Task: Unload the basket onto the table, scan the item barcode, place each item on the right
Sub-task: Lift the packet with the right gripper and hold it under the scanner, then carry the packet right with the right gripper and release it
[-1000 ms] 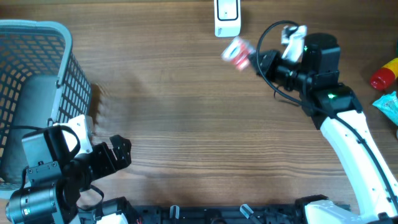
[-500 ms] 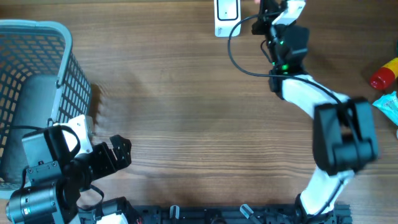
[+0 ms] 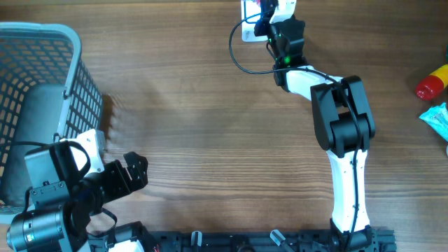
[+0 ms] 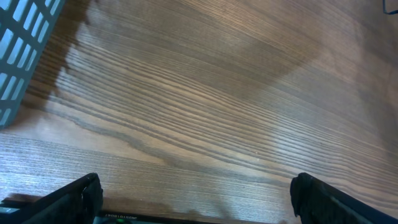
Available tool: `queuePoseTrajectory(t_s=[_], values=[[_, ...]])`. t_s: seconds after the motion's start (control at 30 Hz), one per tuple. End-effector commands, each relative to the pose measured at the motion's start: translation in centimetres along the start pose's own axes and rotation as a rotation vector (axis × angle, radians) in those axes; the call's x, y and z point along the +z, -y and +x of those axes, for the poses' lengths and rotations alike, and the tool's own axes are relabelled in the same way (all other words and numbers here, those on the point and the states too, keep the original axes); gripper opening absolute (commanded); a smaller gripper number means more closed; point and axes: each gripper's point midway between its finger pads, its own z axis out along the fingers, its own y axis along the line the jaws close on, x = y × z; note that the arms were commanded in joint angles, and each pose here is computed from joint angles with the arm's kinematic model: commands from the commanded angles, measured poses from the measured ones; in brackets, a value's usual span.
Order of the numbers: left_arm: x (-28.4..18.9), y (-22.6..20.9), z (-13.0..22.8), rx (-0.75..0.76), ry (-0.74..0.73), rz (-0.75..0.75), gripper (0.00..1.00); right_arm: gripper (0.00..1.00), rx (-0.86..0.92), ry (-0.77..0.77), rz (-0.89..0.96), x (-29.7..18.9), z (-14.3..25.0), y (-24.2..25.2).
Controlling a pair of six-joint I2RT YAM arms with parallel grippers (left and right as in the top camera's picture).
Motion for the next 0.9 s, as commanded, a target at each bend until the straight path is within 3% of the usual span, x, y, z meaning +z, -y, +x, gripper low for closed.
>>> queuePoseTrajectory(t_s=[0.0,0.17,0.3,0.4,0.6,0.73,0.8,0.83,0.87], values=[[-0.1,0.0,-0.1,-0.008,0.007,-0.002,1.00,0.04,-0.012,0.009,0.006,0.4,-0.6,0.8],[-0.1,0.0,-0.1,-0.008,0.007,-0.002,1.00,0.04,-0.017,0.010,0.068,-0.8,-7.8,4.4],[-0.1,0.0,-0.1,-0.008,0.007,-0.002,1.00,0.04,0.000,-0.135,0.354,-5.6,-12.0,14.3],[-0.1,0.0,-0.1,-0.008,0.007,-0.002,1.00,0.04,0.025,-0.283,0.572,-11.5,-12.9,21.5],[-0.1,0.0,-0.1,-0.008,0.007,-0.002,1.00,0.04,0.185,-0.826,1.015,-29.5,-4.1,32.8],[-0.1,0.0,-0.1,-0.008,0.007,-0.002,1.00,0.04,0.352,-0.917,1.175,-37.4,1.6,36.6],[-0.1,0.0,-0.1,-0.008,0.007,-0.002,1.00,0.04,0.382,-0.932,1.200,-38.9,2.3,37.2],[-0.1,0.0,-0.1,-0.008,0.007,-0.002,1.00,0.06,0.391,-0.915,1.193,-38.9,2.0,37.4],[-0.1,0.0,-0.1,-0.008,0.007,-0.002,1.00,0.55,0.394,-0.900,1.186,-38.8,1.5,37.4]])
